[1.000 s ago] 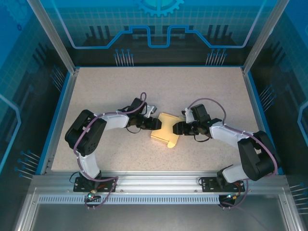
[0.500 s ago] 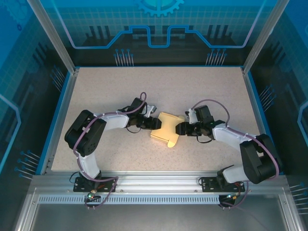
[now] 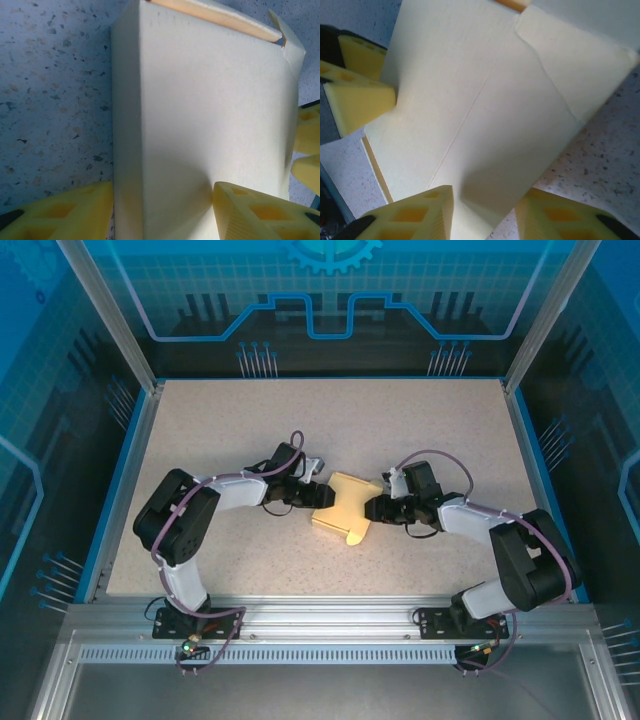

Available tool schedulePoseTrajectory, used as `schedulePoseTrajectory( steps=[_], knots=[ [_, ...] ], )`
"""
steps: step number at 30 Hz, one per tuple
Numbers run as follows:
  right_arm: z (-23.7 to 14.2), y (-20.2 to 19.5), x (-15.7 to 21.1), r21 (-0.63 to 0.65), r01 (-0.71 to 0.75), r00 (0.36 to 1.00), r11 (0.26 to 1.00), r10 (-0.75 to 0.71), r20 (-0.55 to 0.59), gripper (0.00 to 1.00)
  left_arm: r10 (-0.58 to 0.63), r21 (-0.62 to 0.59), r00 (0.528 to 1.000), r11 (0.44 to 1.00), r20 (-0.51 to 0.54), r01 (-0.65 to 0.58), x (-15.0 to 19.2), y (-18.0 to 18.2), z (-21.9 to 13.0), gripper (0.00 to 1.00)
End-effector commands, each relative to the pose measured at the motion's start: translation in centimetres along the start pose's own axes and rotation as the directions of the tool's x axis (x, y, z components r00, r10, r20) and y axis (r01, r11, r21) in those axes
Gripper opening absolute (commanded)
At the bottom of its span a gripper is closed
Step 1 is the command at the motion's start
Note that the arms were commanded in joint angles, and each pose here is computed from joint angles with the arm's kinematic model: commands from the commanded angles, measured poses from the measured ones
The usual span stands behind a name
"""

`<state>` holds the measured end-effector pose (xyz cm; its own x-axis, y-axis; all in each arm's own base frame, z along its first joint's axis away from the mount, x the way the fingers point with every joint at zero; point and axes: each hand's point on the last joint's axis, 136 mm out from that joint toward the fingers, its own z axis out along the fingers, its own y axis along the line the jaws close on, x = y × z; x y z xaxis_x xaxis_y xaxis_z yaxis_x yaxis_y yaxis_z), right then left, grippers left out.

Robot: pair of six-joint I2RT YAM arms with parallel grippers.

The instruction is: Fold the paper box

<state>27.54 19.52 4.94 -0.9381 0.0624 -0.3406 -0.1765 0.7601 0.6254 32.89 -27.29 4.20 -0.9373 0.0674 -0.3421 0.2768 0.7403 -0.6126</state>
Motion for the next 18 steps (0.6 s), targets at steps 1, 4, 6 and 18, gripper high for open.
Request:
schedulePoseTrajectory(
  steps=[1,4,6,18],
  knots=[
    [0.1,-0.1,-0.2,-0.013,-0.012,1.0,1.0,0.013,0.011,0.33,0.002,-0.015,1.0,1.0,0.017,-0.002,-0.1,-0.4,-0.8,0.59],
    [0.1,-0.3,-0.2,-0.005,-0.014,1.0,1.0,0.014,0.015,0.27,0.014,-0.021,0.999,1.0,0.039,-0.013,-0.5,-0.7,-1.4,0.61],
    [0.1,-0.4,-0.1,-0.002,-0.017,1.0,1.0,0.017,0.016,0.23,0.018,-0.025,0.998,1.0,0.053,-0.017,-0.7,-0.8,-1.8,0.62],
    [0.3,-0.1,-0.4,-0.019,-0.023,0.999,1.0,0.023,0.027,0.19,-0.008,-0.028,1.0,1.0,0.013,0.009,0.4,0.3,-0.7,0.49]
  ],
)
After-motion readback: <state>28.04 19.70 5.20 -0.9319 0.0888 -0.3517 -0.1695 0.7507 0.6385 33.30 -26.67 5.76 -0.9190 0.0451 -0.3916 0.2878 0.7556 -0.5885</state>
